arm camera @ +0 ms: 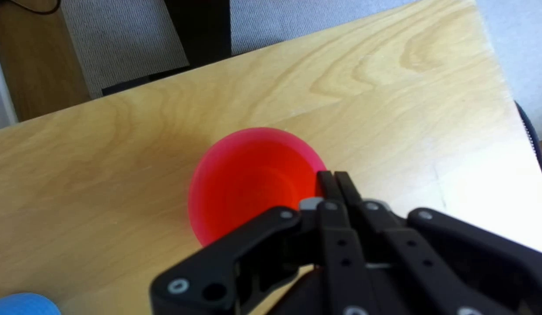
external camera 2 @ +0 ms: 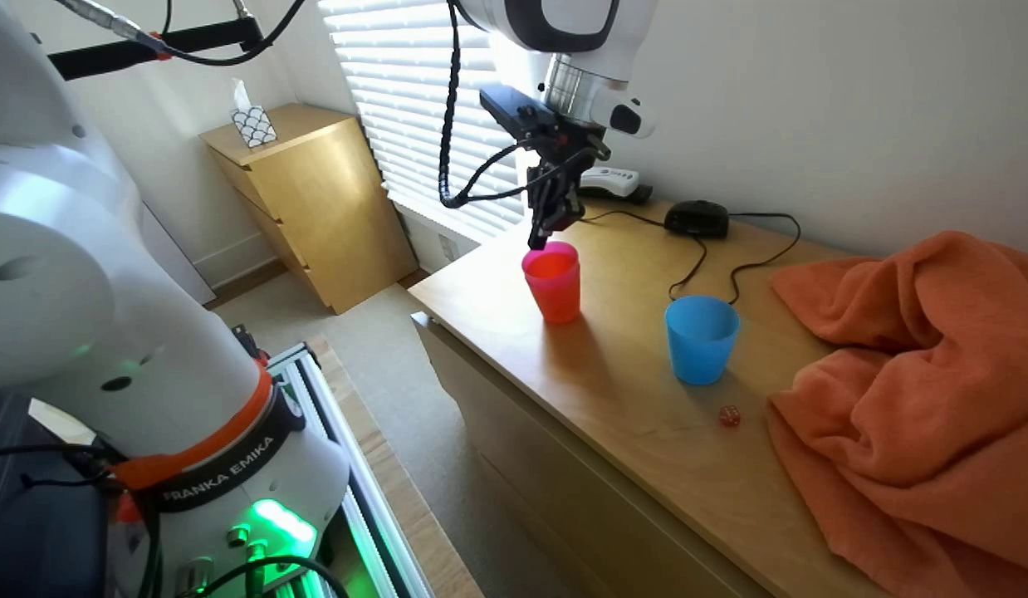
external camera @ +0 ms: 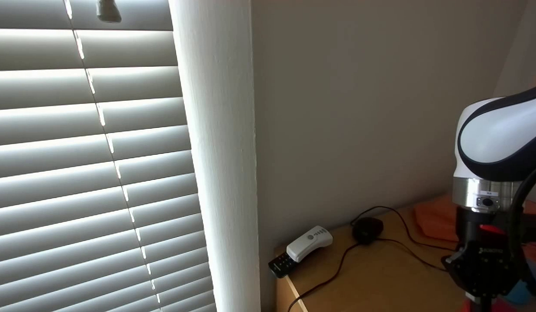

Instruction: Remove the pink cup from the orange cup and put it on the table

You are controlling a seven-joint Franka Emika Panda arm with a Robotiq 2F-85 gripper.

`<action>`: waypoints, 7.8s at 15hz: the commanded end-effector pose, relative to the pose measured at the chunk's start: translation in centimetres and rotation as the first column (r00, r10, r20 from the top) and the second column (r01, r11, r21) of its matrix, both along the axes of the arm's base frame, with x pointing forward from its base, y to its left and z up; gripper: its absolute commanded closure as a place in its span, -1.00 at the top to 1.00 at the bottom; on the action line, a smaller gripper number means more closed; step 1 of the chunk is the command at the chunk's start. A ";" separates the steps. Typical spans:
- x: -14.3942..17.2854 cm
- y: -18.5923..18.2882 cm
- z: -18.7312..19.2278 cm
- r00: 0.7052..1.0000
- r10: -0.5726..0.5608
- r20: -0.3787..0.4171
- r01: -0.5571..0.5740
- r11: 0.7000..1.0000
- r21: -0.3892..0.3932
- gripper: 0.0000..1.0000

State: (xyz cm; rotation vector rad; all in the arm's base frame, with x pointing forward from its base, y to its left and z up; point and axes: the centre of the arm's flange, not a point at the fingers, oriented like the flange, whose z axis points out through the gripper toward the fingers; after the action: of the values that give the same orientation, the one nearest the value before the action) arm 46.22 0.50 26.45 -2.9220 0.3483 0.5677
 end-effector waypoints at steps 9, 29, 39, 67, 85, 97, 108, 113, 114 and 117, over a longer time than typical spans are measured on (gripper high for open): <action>0.1 -1.0 0.5 0.997 -0.073 -0.019 0.074 0.995 0.061 -0.98; 1.1 -2.9 0.4 0.950 -0.249 -0.189 0.224 0.964 -0.146 -0.98; 1.8 -3.9 0.0 0.950 -0.285 -0.128 0.268 0.954 -0.132 -0.98; 2.2 -5.0 0.6 0.895 -0.427 -0.129 0.429 0.903 -0.008 -0.98; 0.8 -4.1 6.6 0.864 -0.496 -0.089 0.480 0.863 -0.156 -0.98; 4.1 -2.2 11.4 0.915 -0.403 0.001 0.402 0.913 -0.067 -0.98; 7.9 -2.4 1.6 0.862 -0.482 -0.155 0.490 0.871 0.019 -0.98; 8.6 -2.5 -0.9 0.838 -0.517 -0.173 0.524 0.852 -0.006 -0.98; 8.7 -2.5 -1.1 0.836 -0.523 -0.169 0.528 0.849 -0.013 -0.98; 9.0 -2.5 -1.9 0.828 -0.536 -0.165 0.539 0.842 -0.027 -0.98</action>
State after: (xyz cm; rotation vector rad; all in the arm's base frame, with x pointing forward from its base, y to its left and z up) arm 54.53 -2.05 25.36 -2.5897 1.0829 0.7190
